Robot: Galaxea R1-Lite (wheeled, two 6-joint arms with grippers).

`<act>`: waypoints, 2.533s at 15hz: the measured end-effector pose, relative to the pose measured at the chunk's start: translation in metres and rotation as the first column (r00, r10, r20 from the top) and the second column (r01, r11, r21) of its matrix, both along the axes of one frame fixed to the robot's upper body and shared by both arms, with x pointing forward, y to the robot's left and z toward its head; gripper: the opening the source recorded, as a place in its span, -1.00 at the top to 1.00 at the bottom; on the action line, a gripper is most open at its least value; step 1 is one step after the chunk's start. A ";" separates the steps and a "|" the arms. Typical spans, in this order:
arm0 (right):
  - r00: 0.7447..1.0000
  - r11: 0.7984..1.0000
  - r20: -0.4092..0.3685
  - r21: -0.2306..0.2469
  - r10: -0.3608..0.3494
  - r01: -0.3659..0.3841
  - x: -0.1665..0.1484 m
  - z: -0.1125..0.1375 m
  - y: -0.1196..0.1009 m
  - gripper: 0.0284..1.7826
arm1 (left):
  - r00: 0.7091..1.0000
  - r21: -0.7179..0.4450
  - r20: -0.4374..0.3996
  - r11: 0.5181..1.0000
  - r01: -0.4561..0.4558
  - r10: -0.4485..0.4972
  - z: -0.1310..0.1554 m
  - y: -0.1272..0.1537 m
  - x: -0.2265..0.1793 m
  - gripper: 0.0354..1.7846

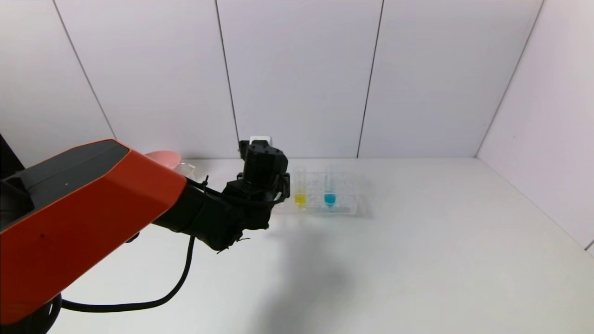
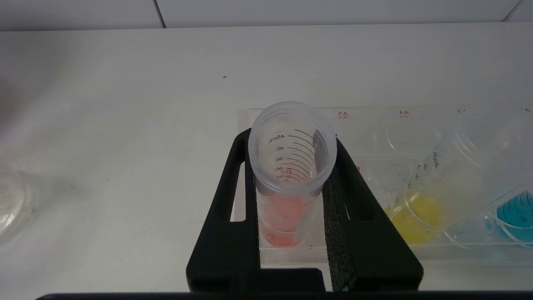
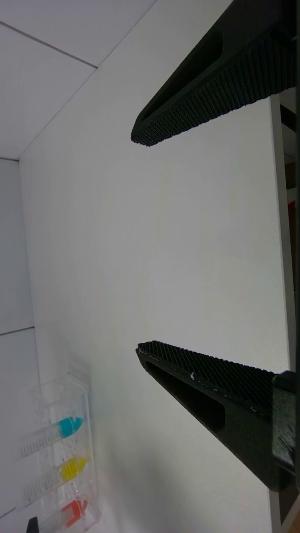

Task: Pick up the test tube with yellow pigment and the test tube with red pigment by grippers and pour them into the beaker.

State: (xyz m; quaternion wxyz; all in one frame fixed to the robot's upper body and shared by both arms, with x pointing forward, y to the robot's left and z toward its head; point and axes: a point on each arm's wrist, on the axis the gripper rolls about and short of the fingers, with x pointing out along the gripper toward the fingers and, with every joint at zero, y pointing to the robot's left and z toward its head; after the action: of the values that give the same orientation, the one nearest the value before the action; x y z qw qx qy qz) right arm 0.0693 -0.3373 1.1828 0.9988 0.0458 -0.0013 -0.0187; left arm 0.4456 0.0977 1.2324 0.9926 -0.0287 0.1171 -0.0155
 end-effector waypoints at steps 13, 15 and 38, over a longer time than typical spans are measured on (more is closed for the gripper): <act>1.000 1.000 0.000 0.000 0.000 0.000 0.000 0.000 0.000 -0.92 | 0.990 0.039 0.123 0.997 0.068 -0.072 0.073 -0.001 -0.033 0.53; 1.000 1.000 0.000 0.000 -0.001 0.001 0.000 0.000 0.000 -0.92 | 0.990 0.044 0.112 0.996 0.084 -0.088 0.075 0.006 -0.040 0.53; 1.000 1.000 0.000 0.000 0.000 0.000 0.000 0.000 0.000 -0.92 | 0.894 0.226 -0.111 0.866 0.447 -0.433 0.091 0.326 -0.069 0.53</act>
State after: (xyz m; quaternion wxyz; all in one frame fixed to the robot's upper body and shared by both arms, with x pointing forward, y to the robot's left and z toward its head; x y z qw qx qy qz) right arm 0.0693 -0.3373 1.1828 0.9988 0.0458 -0.0013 -0.0189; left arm 0.3768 0.4234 1.3237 0.9549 0.1211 0.1496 -0.2260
